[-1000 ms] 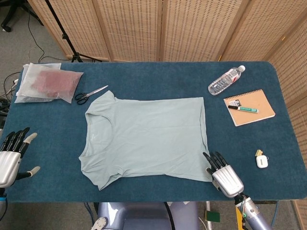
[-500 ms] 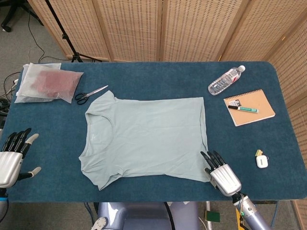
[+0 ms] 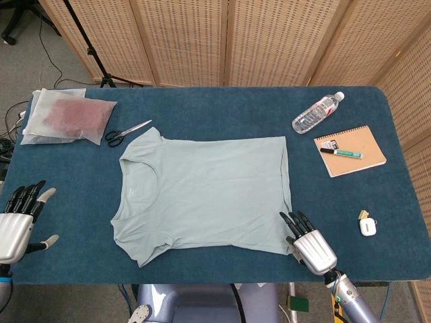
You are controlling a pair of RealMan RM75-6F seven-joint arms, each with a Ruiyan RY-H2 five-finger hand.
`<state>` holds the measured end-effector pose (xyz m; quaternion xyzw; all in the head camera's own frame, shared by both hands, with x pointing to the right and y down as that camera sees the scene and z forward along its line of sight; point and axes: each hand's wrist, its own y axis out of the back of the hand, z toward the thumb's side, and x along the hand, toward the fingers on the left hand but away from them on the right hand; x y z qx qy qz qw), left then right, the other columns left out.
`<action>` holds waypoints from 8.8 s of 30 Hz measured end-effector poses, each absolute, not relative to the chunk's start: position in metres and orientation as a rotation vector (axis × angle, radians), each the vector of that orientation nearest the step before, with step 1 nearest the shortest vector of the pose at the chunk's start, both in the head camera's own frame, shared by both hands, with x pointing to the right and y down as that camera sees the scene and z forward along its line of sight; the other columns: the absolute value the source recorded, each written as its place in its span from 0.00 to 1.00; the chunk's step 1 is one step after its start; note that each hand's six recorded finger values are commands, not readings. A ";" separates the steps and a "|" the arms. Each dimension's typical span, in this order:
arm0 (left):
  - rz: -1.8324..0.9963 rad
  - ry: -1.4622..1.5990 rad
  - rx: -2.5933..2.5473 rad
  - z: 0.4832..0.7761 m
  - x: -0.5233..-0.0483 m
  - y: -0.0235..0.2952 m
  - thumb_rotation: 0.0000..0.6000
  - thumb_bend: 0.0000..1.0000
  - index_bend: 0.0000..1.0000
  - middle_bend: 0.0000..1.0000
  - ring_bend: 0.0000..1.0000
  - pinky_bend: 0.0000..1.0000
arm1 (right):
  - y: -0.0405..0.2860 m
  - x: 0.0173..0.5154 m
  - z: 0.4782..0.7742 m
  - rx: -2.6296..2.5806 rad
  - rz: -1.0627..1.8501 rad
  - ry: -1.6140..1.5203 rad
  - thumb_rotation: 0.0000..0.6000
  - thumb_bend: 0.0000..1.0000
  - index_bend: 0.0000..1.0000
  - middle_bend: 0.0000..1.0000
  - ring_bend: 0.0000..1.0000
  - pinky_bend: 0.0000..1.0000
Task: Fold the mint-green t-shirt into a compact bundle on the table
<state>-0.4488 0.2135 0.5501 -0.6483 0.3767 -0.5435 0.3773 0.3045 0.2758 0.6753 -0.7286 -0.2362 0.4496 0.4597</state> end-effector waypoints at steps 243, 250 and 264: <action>-0.922 1.002 -2.354 0.653 -0.330 0.095 1.00 0.51 0.74 0.00 0.00 0.00 | 0.104 0.302 0.694 -2.295 1.197 -1.095 1.00 0.52 0.68 0.00 0.00 0.07; -0.949 1.051 -2.302 0.660 -0.337 0.087 1.00 0.51 0.74 0.00 0.00 0.00 | 0.102 0.306 0.704 -2.288 1.229 -1.103 1.00 0.52 0.68 0.00 0.00 0.07; -1.015 1.066 -2.265 0.678 -0.343 0.082 1.00 0.51 0.74 0.00 0.00 0.00 | 0.096 0.315 0.726 -2.236 1.311 -1.083 1.00 0.52 0.68 0.00 0.00 0.07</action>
